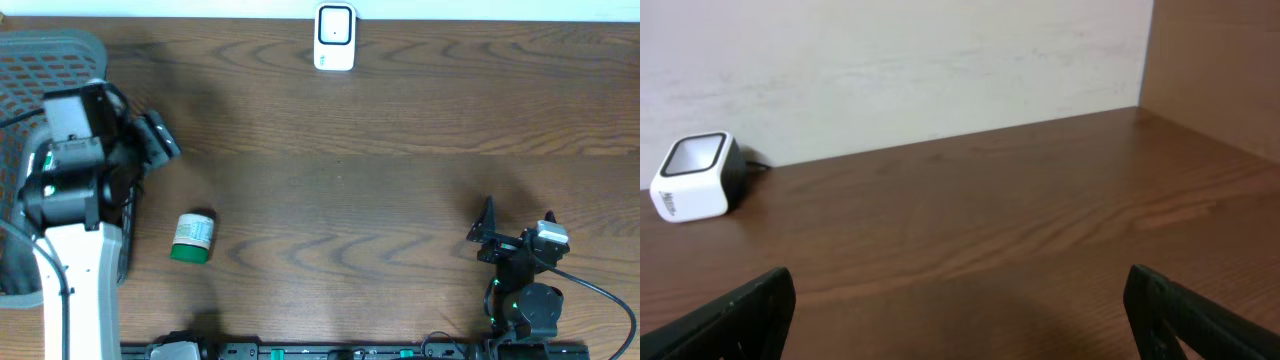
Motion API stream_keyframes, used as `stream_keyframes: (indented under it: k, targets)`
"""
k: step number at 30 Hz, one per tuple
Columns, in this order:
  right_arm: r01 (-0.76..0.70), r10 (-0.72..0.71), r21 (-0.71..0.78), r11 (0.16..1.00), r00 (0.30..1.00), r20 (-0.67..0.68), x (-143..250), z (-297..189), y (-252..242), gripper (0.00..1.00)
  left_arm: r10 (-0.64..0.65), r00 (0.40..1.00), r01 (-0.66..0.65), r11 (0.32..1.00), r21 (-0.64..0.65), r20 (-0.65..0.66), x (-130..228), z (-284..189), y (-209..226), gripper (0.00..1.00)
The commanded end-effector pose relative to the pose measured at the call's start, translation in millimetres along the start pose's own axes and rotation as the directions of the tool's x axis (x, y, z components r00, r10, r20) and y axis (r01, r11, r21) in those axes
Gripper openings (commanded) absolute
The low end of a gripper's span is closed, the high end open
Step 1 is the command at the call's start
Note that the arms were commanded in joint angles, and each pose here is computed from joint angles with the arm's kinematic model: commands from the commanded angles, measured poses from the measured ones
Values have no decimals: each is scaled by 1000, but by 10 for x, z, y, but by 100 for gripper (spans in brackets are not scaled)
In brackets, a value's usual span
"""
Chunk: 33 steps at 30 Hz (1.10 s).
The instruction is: Scan the item barcode
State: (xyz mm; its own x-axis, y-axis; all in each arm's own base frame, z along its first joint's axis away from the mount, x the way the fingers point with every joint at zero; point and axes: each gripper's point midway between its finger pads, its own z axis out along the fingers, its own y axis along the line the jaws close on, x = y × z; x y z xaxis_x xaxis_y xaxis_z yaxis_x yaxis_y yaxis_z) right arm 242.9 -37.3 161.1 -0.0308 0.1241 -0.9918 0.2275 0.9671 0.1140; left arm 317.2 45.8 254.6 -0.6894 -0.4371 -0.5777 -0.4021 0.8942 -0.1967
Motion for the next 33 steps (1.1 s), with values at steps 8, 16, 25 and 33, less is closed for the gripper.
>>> stream_keyframes:
  k: [8,16,25,33]
  targets:
    - [7,-7,3,1000,1000,-3,11,1,-10,99,223,902,-229,973,30,-368,805,509,-47,84]
    - [7,-7,3,1000,1000,-3,11,1,-10,99,225,823,-260,966,7,-522,1393,744,169,84]
    - [7,-7,3,1000,1000,-3,11,1,-10,99,162,781,-221,975,-24,-603,2031,1029,403,84]
    - [7,-7,3,1000,1000,-3,11,1,-10,99,98,817,-158,986,-58,-568,2265,1272,488,84]
